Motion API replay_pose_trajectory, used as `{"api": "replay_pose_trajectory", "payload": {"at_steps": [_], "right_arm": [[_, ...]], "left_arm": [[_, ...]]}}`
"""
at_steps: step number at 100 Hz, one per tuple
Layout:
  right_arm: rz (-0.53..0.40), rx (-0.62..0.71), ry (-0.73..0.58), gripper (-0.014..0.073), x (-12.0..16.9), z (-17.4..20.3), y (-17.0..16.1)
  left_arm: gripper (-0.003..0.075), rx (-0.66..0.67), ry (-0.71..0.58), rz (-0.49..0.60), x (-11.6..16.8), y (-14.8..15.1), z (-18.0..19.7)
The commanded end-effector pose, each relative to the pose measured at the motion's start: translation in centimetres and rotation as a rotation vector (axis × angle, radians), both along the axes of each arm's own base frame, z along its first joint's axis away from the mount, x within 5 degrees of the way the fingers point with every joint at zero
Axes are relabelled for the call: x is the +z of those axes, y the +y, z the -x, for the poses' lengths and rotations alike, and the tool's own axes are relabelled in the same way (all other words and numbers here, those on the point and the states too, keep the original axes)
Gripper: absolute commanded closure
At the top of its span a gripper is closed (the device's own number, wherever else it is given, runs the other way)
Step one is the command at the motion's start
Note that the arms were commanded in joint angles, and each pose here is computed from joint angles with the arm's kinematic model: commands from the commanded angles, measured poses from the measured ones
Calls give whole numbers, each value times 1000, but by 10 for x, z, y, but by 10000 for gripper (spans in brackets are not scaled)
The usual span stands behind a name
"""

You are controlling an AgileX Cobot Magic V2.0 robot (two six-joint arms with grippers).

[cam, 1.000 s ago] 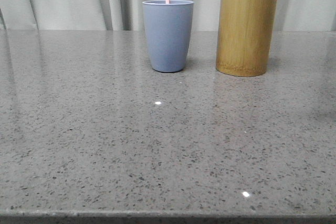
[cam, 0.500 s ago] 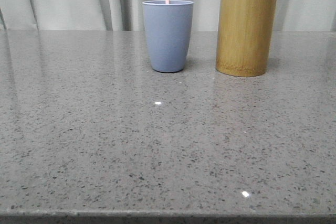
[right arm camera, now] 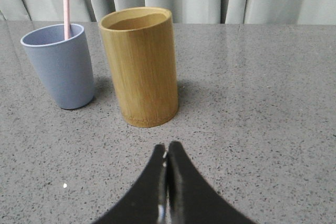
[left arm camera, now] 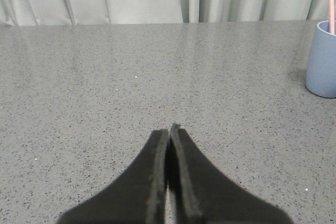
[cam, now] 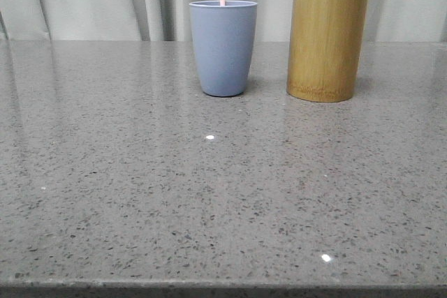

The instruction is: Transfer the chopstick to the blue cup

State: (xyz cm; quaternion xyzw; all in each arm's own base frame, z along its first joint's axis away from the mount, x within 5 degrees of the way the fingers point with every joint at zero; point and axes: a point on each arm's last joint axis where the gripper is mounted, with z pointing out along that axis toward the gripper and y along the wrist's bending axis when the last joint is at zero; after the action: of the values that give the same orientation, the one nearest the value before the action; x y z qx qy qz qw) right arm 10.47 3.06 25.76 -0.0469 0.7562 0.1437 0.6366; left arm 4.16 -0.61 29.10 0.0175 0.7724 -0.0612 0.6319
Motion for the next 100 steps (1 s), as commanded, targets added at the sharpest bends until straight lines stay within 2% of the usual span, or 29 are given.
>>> {"api": "replay_pose_trajectory", "payload": {"at_steps": [1,100], "right_arm": [[-14,-10,-125,700,17,0,-1],[-12,-10,-117,700,16,0,-1]], "left_arm": [[739,10,-96,14,13,1,1],[739,9,-86,13,12,1,0]]}}
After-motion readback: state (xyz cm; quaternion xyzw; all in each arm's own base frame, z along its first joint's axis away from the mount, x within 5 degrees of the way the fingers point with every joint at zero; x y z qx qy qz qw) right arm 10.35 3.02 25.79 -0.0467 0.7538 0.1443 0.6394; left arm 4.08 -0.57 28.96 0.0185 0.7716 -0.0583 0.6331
